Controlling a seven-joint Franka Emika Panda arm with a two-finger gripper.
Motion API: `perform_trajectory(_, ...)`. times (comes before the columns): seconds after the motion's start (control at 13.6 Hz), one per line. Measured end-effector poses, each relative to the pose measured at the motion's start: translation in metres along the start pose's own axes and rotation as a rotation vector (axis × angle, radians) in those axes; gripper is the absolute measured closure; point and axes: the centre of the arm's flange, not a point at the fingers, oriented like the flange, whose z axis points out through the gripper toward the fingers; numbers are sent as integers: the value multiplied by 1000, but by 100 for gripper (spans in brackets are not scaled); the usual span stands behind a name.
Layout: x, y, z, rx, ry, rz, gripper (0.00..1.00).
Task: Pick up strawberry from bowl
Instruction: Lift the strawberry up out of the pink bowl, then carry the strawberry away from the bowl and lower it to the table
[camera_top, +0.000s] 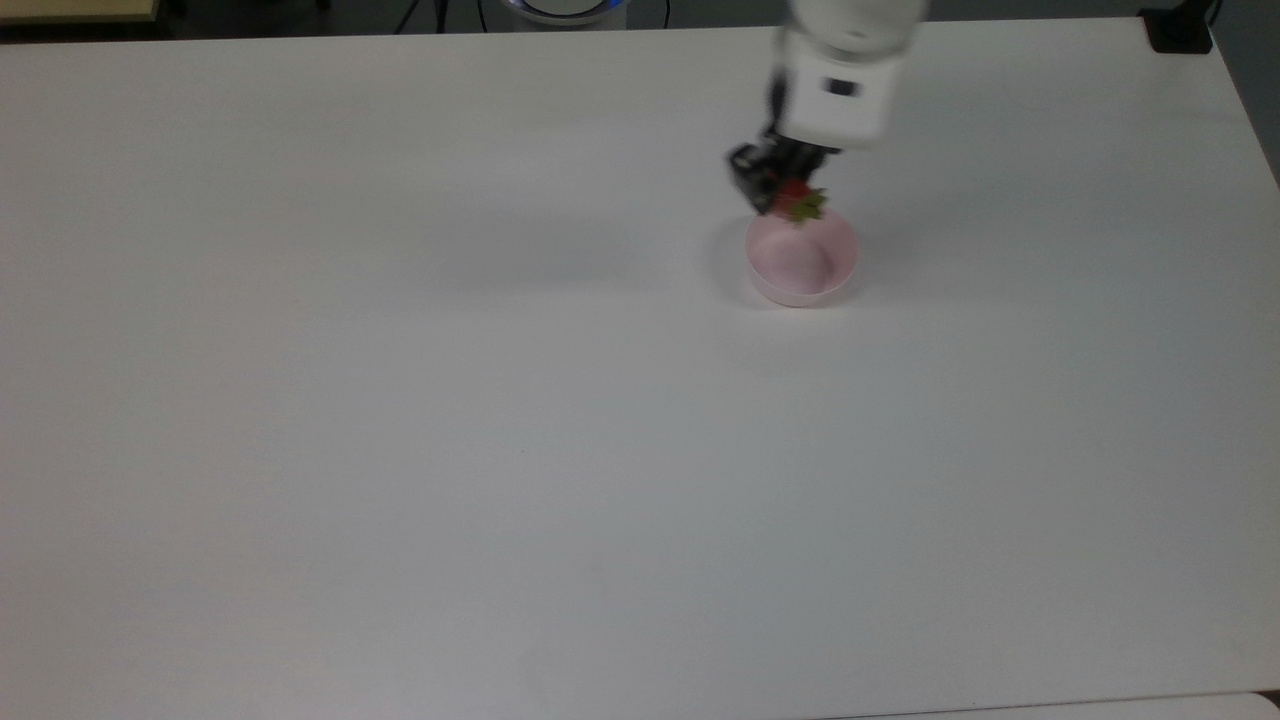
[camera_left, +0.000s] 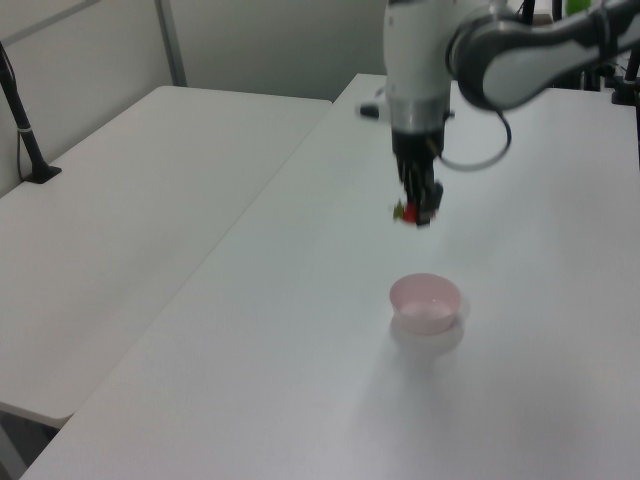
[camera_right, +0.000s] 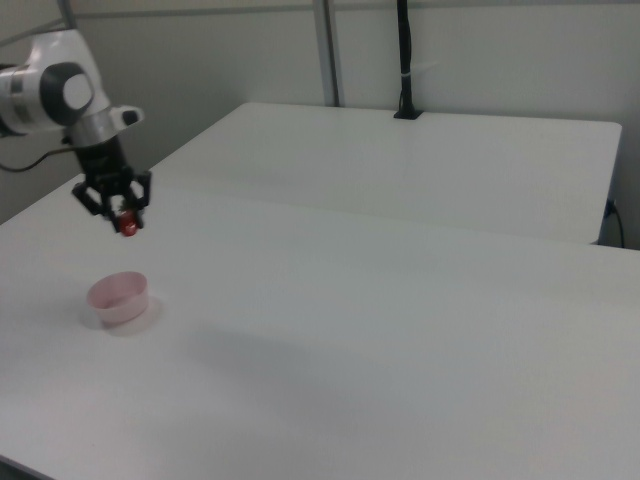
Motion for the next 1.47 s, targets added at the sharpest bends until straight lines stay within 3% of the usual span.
perform_trajectory(0.29, -59, 138, -13, 1, 18, 238, 59)
perform_trajectory(0.66, -110, 226, 24, 15, -44, 401, 59)
perform_trajectory(0.81, -107, 236, 73, 30, -97, 412, 59)
perform_trajectory(1.11, -85, 223, 162, 24, -105, 411, 59)
perform_trajectory(1.25, -86, 224, 182, 31, -128, 413, 55)
perform_trajectory(1.33, -87, 224, 183, 31, -129, 417, 47)
perform_trajectory(1.47, -86, 227, 176, 26, -118, 423, 19)
